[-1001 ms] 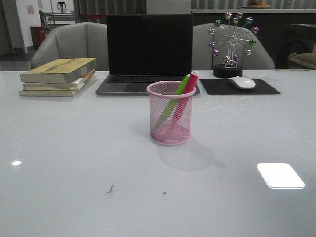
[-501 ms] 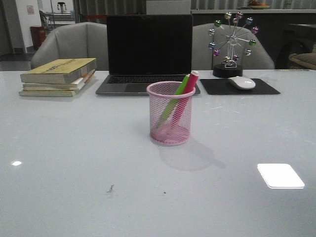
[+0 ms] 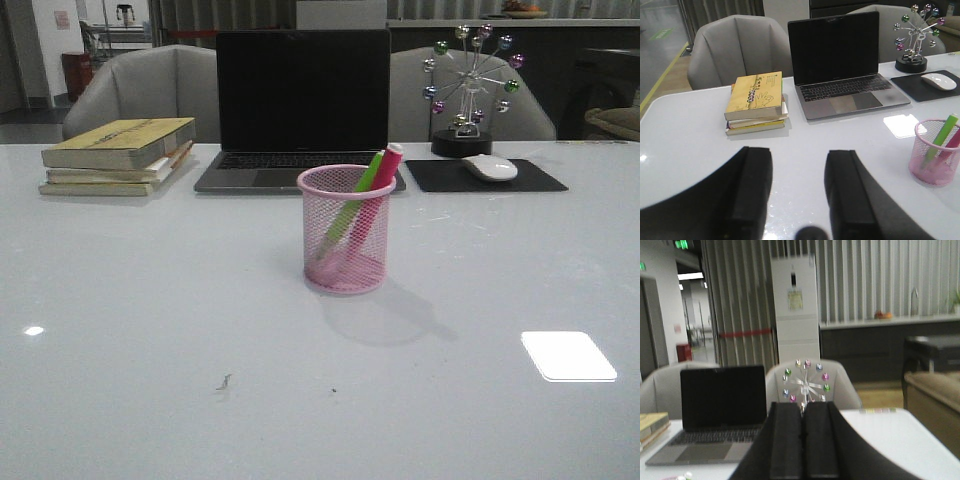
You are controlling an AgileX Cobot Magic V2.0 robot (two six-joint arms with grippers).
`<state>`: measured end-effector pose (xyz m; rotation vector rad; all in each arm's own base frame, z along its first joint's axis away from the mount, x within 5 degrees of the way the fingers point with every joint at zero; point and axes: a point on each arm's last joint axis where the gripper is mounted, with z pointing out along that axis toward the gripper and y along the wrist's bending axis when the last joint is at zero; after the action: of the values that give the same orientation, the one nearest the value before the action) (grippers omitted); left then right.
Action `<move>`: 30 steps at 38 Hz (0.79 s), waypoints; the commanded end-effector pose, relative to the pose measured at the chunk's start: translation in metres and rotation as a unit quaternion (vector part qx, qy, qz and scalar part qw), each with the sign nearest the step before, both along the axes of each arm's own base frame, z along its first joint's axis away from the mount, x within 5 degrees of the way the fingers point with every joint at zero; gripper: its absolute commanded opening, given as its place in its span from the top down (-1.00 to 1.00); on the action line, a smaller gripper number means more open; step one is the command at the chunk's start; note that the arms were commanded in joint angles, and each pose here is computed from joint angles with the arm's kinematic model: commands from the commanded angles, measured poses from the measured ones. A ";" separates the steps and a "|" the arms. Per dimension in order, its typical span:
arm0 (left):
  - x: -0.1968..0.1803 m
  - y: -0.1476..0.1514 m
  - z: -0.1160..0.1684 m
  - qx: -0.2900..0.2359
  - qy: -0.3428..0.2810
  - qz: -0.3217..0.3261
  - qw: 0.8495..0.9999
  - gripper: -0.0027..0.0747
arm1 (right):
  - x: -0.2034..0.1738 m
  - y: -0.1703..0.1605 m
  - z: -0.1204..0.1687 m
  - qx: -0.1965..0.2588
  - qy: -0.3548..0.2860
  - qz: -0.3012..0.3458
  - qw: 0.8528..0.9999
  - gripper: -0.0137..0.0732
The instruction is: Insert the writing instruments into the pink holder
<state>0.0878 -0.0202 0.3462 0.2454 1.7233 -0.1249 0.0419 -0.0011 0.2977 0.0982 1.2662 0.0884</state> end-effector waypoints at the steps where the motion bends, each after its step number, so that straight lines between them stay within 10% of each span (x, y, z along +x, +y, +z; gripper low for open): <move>1: 0.000 0.000 0.017 -0.023 -0.053 0.002 0.998 0.08 | -0.009 0.001 0.000 -0.020 -0.071 -0.007 0.997 0.57; 30: 0.000 0.000 0.017 -0.023 -0.051 0.002 0.998 0.08 | 0.014 0.004 -0.103 -0.035 0.157 0.036 0.986 0.57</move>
<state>0.0879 -0.0203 0.3464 0.2446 1.7214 -0.1256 0.0566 0.0032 0.1917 -0.0109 1.6330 0.0734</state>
